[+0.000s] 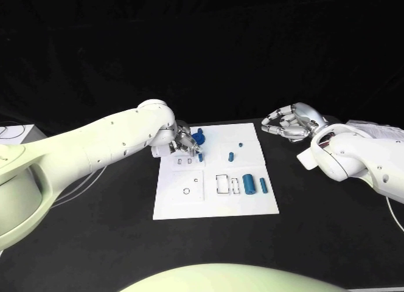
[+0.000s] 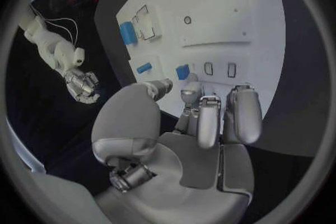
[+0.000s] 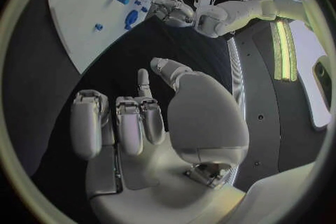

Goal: Assemble the parts on the task board

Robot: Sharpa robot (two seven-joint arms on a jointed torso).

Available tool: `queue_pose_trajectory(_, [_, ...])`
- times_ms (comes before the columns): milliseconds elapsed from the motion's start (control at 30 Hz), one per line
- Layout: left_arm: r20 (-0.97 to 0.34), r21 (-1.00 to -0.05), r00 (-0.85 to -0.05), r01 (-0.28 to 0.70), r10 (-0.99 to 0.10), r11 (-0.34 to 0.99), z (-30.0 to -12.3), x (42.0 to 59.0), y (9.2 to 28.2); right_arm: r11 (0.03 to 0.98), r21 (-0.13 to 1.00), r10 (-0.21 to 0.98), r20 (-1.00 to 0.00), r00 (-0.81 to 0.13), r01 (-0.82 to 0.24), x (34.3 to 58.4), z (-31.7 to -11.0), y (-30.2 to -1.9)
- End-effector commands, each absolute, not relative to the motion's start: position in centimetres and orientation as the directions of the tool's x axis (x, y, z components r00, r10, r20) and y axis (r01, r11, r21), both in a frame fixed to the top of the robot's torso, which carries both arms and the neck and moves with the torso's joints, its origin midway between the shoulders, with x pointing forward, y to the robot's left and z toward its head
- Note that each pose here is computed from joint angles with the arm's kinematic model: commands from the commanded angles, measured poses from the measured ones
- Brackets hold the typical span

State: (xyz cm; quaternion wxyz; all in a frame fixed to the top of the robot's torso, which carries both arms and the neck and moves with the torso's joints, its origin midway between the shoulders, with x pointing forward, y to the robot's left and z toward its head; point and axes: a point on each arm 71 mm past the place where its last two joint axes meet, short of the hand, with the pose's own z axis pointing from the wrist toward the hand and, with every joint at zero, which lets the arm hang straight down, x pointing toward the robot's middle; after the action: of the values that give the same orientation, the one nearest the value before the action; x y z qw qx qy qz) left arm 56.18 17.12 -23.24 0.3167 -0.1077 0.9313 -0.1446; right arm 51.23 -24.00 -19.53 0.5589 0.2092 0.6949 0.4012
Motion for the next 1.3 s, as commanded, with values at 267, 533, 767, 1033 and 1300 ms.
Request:
queue_pose_trajectory(267, [-0.534, -0.296, -0.811, -0.087, -0.240, 0.951, -23.46, 56.21, 16.65, 0.604, 0.781, 0.736, -0.624, -0.264, -0.163, 51.26, -19.26, -23.96])
queue_pose_trajectory(533, [-0.524, -0.298, -0.818, -0.087, -0.239, 0.951, -23.58, 56.24, 16.32, 0.604, 0.780, 0.736, -0.624, -0.264, -0.161, 51.34, -19.28, -23.83])
queue_pose_trajectory(767, [-0.524, -0.294, -0.818, -0.088, -0.238, 0.952, -23.66, 56.36, 16.26, 0.603, 0.781, 0.735, -0.623, -0.268, -0.162, 51.35, -19.30, -23.70])
queue_pose_trajectory(1033, [-0.522, -0.287, -0.820, -0.092, -0.236, 0.954, -23.75, 56.44, 16.48, 0.602, 0.782, 0.735, -0.622, -0.270, -0.163, 51.28, -19.29, -23.75])
queue_pose_trajectory(1300, [-0.526, -0.293, -0.814, -0.101, -0.248, 0.951, -23.77, 56.55, 16.51, 0.600, 0.783, 0.734, -0.621, -0.274, -0.166, 51.24, -19.28, -23.59])
